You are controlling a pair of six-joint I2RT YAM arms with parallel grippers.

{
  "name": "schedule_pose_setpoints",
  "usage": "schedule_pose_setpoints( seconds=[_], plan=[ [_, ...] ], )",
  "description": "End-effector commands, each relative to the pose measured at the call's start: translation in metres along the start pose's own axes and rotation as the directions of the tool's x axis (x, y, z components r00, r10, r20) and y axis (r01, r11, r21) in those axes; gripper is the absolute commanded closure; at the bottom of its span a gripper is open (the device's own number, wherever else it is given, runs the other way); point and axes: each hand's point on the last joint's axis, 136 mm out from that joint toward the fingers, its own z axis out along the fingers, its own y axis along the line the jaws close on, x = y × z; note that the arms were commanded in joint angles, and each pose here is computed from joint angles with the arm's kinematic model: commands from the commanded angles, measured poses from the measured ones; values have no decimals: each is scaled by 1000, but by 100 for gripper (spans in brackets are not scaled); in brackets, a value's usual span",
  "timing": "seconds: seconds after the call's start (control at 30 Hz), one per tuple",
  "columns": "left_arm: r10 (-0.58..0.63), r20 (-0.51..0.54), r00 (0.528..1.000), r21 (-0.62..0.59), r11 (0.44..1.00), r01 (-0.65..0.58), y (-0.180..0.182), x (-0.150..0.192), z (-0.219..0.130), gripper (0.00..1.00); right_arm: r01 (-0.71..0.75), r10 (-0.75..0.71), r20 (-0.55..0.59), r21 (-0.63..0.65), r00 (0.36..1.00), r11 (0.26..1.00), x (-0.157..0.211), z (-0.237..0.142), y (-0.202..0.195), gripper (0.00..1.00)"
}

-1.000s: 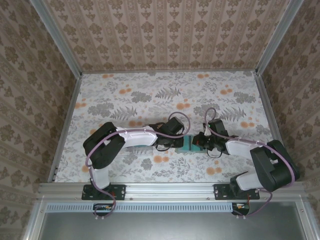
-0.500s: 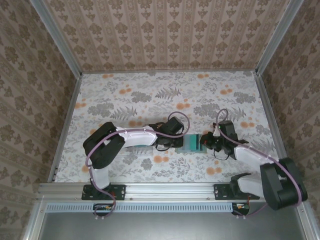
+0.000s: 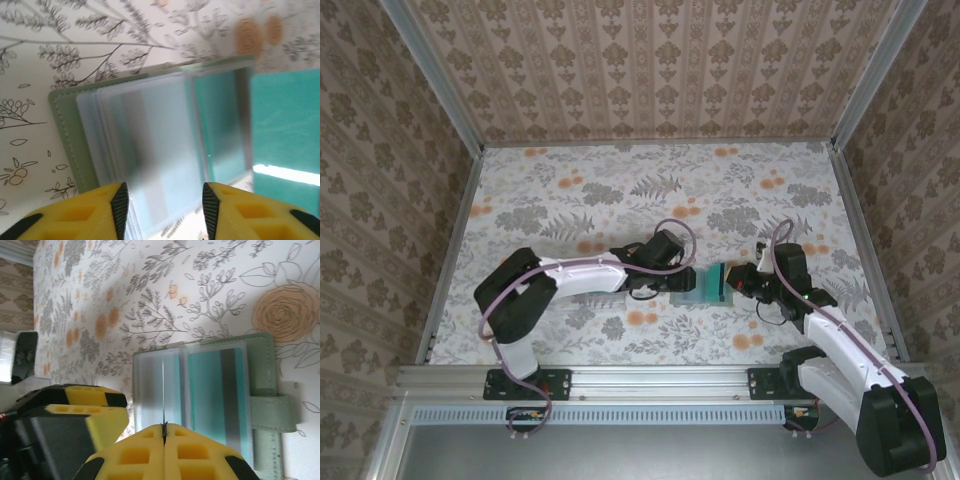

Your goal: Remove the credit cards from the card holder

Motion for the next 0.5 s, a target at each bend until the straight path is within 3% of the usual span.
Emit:
schedule_pose_setpoints(
  seconds=[0.0,0.1,0.23,0.47],
  plan=[
    [-17,110,994,167,986,-1,-29,-27,-33,44,47,-42,34,-139,999,989,-17,-12,41,100],
    [-25,162,987,261,965,-18,-39,-40,-51,43,68,-57,56,-228,997,971,-26,-19,65,100],
    [-45,216,975,352,935,-34,-44,-53,-71,50,94,-72,79,-319,994,943,-37,-28,92,100],
    [-59,261,964,493,866,-80,-63,-60,-93,57,95,-67,80,-424,995,901,-44,-34,117,100]
  ],
)
